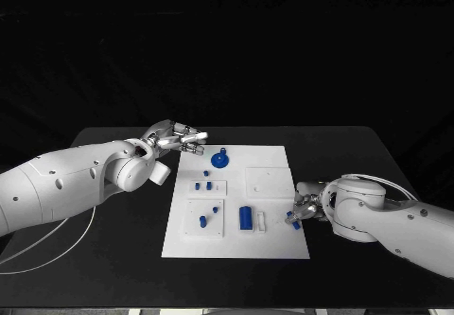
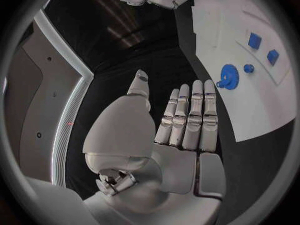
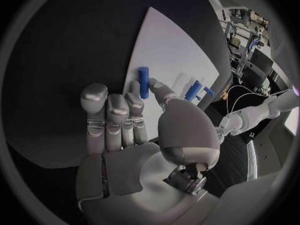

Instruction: Assemble the parts on the task board

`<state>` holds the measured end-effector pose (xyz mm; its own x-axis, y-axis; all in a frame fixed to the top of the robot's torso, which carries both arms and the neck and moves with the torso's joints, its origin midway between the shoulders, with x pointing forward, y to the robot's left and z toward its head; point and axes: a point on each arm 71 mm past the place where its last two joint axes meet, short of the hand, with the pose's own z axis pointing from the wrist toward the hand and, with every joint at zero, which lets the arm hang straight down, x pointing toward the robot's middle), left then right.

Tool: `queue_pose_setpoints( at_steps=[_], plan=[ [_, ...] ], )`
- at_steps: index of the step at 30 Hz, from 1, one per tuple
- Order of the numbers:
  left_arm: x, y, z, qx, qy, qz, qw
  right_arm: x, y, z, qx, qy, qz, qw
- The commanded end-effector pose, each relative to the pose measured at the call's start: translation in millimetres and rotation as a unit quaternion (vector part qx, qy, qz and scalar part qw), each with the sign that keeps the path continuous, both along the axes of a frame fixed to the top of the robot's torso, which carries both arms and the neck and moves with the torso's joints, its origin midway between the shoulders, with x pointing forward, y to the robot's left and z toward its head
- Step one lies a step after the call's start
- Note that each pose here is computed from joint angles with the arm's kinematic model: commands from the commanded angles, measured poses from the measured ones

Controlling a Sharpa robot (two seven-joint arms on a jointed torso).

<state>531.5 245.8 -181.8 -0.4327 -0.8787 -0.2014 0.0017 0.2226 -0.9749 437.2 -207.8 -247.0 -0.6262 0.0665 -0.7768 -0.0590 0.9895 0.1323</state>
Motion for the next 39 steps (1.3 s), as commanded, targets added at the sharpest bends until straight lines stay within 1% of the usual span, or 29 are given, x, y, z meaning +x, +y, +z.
queue_pose_setpoints(
  at_steps=[1, 5, 10, 16, 20, 24, 29, 35, 39],
  plan=[
    [-0.8, -1.8, 0.5, -0.001, 0.000, -0.008, 1.000, -12.1, -7, -23.4, -0.044, 0.054, -0.006, 0.998],
    [-1.0, -1.4, 0.4, -0.001, 0.001, -0.008, 1.000, -12.8, -8, -24.6, -0.026, 0.060, -0.019, 0.998],
    [-1.2, -0.6, 0.3, 0.000, 0.002, -0.007, 1.000, -12.2, -10, -25.9, 0.017, 0.068, -0.052, 0.996],
    [-1.3, -0.6, 0.2, 0.001, 0.003, -0.007, 1.000, -11.2, -9, -25.8, 0.086, 0.073, -0.105, 0.988],
    [-1.3, -0.7, 0.1, 0.002, 0.003, -0.008, 1.000, -11.6, -7, -24.1, 0.118, 0.069, -0.127, 0.982],
    [-1.3, -0.6, 0.0, 0.002, 0.003, -0.008, 1.000, -12.1, -6, -21.9, 0.138, 0.065, -0.138, 0.979],
    [-1.3, -0.8, -0.1, 0.003, 0.004, -0.009, 1.000, -12.7, -2, -17.3, 0.176, 0.064, -0.150, 0.971],
    [-1.3, -1.4, -0.3, 0.004, 0.004, -0.010, 1.000, -13.3, 5, -13.2, 0.225, 0.074, -0.158, 0.959],
    [-1.4, -1.5, -0.5, 0.005, 0.005, -0.011, 1.000, -14.0, 8, -12.4, 0.241, 0.083, -0.158, 0.954]
  ],
)
